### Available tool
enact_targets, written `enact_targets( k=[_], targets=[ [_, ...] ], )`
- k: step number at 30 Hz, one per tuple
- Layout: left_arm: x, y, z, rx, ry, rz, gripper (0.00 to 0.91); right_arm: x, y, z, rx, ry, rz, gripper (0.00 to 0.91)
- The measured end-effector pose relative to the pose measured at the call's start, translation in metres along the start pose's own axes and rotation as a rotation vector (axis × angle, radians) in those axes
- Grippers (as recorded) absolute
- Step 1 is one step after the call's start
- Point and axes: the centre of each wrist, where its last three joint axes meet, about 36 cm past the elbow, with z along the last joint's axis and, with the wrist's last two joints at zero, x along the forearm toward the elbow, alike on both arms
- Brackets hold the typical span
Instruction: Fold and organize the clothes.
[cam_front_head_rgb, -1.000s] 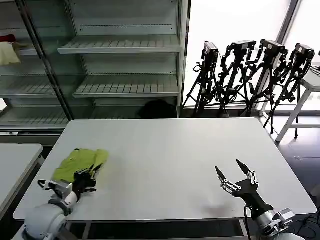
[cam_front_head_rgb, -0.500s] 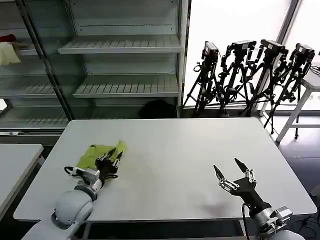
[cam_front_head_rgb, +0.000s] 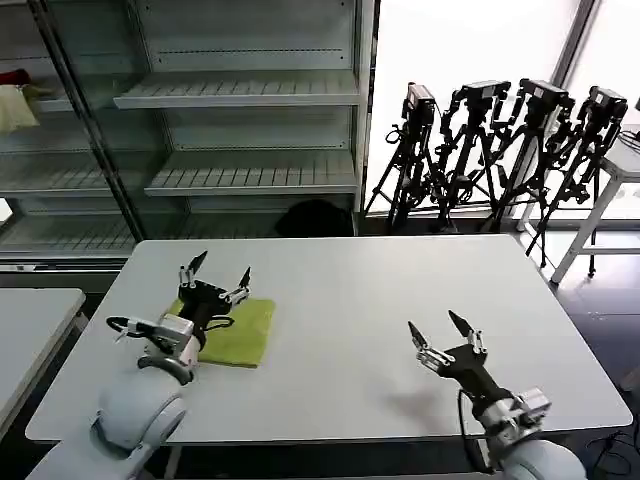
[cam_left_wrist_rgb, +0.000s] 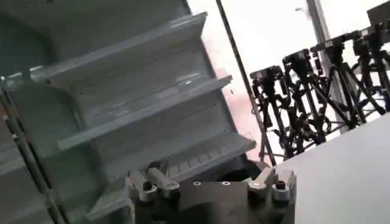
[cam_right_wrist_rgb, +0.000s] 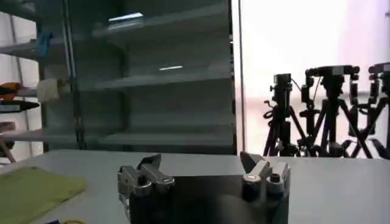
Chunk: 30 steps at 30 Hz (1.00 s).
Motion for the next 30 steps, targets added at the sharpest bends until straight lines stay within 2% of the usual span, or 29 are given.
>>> enact_targets(
  k=[6, 12, 21, 27, 30],
  targets=[
    [0.034, 0.010, 0.014, 0.039, 0.011, 0.003, 0.907, -0.067, 0.055, -0.006, -0.116, 0.119, -0.023, 0.907],
    [0.058, 0.005, 0.028, 0.074, 0.036, 0.007, 0.907, -0.121, 0.113, -0.006, -0.155, 0.231, -0.083, 0.907],
    [0.075, 0.001, 0.037, 0.095, 0.054, 0.000, 0.907, -0.162, 0.167, -0.005, -0.138, 0.335, -0.149, 0.907],
    [0.080, 0.001, 0.043, 0.090, 0.069, -0.004, 0.907, -0.173, 0.186, -0.002, -0.114, 0.375, -0.166, 0.907],
    [0.080, 0.002, 0.044, 0.088, 0.074, -0.006, 0.907, -0.179, 0.191, -0.002, -0.109, 0.384, -0.169, 0.826]
  ],
)
